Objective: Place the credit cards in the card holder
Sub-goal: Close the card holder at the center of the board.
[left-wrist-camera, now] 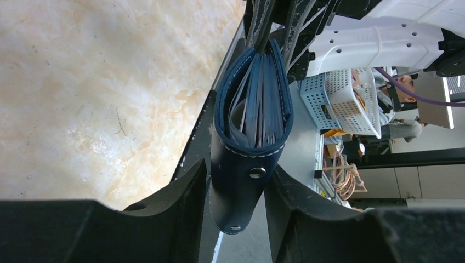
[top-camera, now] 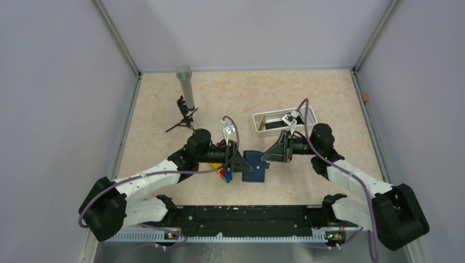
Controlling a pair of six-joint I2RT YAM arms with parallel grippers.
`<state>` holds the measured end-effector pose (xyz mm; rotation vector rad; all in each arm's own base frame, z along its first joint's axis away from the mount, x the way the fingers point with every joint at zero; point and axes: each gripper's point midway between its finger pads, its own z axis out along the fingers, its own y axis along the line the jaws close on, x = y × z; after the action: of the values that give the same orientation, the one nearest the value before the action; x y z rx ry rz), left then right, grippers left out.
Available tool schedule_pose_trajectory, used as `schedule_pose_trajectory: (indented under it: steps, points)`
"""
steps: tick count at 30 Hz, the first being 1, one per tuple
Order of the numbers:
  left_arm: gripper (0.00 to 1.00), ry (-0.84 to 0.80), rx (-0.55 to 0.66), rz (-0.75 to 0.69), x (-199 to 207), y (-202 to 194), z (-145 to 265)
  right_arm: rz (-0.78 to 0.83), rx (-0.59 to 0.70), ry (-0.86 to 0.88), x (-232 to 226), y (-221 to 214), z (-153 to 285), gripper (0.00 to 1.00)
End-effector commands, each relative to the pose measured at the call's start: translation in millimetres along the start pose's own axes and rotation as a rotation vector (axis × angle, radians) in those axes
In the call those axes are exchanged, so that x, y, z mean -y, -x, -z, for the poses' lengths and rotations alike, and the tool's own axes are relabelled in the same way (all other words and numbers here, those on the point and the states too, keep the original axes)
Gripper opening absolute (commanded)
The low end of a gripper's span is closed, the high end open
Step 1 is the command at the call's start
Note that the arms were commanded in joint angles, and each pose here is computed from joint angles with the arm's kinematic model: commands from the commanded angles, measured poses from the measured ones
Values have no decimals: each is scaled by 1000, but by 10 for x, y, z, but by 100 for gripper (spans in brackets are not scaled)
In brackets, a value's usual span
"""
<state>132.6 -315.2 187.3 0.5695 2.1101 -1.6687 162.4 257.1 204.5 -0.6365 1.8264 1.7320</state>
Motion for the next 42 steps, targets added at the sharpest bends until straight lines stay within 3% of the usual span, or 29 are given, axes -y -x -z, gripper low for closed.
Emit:
schedule_pose_trajectory:
  steps: [1, 5, 10, 11, 14, 19, 22, 27, 42]
  points:
    - [42, -53, 35, -28, 103, 98, -38, 116, 17, 56, -176, 188, -38, 0]
    - [26, -68, 43, -20, 117, 110, -60, 111, 16, 52, -162, 178, -36, 0]
    - [0, -41, 42, 4, 54, 88, -79, 101, 22, 17, -97, 185, -41, 0]
    - [0, -11, 50, 16, -5, 90, -85, 93, 33, -18, -35, 201, -44, 6]
    - [0, 131, 81, 88, -326, 56, -95, 50, 62, -231, 324, 220, 11, 52]
    - [0, 245, 108, 250, -698, -50, -177, -87, 98, -674, 981, -2, 386, 67]
    - [0, 302, 96, 342, -876, -159, -256, -202, 101, -780, 1147, -244, 493, 65]
    - [0, 365, 55, 445, -1094, -337, -353, -296, 97, -774, 1192, -568, 397, 55]
    - [0, 595, 18, 491, -1414, -498, -209, -151, -17, -965, 1276, -596, -76, 45]
